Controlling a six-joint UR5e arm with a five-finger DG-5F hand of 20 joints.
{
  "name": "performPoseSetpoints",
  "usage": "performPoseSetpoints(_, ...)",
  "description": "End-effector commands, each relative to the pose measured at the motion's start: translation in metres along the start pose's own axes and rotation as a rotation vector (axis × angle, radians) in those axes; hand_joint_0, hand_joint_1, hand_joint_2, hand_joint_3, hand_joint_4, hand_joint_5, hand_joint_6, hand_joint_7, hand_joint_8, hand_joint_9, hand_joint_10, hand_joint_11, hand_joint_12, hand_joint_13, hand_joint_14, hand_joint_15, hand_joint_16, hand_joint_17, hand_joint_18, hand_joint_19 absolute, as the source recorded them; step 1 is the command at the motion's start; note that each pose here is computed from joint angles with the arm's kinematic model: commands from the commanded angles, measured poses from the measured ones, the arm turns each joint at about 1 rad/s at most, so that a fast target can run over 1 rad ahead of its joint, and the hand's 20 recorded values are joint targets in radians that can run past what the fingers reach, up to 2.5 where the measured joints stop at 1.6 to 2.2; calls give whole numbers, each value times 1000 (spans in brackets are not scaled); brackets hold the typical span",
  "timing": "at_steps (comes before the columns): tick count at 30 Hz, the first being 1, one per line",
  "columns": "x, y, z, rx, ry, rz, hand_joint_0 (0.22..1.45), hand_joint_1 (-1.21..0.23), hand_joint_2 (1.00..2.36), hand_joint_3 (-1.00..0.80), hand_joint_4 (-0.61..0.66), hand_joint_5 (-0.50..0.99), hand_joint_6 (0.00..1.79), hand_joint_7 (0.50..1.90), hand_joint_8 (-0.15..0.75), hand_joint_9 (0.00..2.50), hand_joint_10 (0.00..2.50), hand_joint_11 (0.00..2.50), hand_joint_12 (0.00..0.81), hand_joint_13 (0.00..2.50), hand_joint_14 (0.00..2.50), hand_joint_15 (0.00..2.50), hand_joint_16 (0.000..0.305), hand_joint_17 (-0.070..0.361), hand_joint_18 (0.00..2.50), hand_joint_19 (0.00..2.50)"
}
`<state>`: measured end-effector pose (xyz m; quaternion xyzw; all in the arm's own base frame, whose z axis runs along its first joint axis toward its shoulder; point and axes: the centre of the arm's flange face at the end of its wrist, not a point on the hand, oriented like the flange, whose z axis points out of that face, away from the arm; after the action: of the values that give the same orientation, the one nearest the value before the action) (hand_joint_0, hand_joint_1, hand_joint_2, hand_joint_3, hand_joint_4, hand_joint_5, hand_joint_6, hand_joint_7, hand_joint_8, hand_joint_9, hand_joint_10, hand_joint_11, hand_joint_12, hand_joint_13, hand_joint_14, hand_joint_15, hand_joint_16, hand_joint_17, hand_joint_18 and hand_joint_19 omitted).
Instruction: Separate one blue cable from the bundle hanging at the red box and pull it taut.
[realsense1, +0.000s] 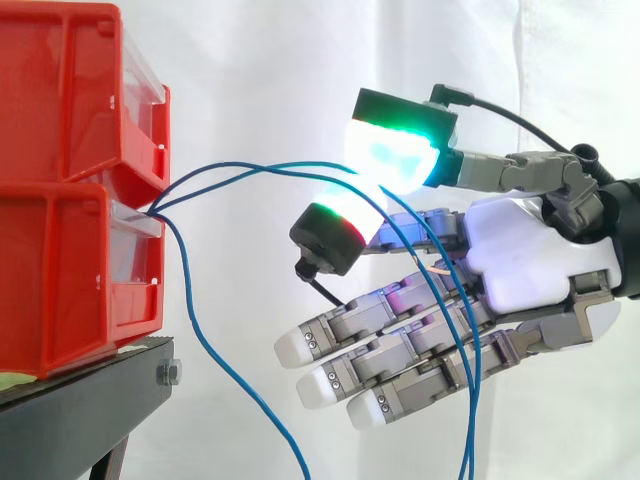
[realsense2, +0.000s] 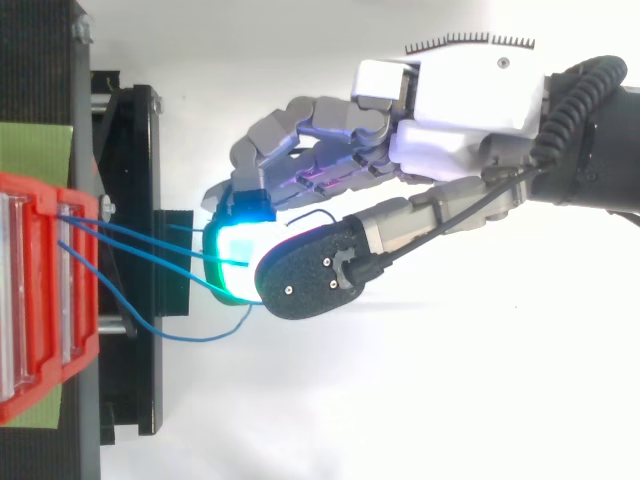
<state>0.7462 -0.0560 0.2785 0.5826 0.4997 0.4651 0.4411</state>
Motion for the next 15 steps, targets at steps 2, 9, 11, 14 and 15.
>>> performPoseSetpoints(2,1,0,0,1,3,-2,619,-808,1139,-5,-227,-123,934,1190,206,393,0,0,244,379,0,0,29,66,294,0)
performPoseSetpoints(9,-2,-15,-3,22,0,-39,610,-770,1195,3,-176,-126,941,1268,281,539,0,0,307,484,0,0,35,78,323,0)
performPoseSetpoints(11,-4,-29,-6,36,-6,-53,605,-736,1252,-27,-185,-131,956,1209,288,546,0,0,322,483,2,42,37,84,323,23)
performPoseSetpoints(14,-4,-41,-4,-5,-26,-62,632,-718,1133,-29,-171,-144,969,1153,288,514,0,0,350,462,3,95,41,93,301,79)
performPoseSetpoints(15,-5,-42,-3,-12,-30,-64,647,-716,1065,-35,-153,-155,974,1131,285,490,0,0,354,450,4,121,43,97,296,118)
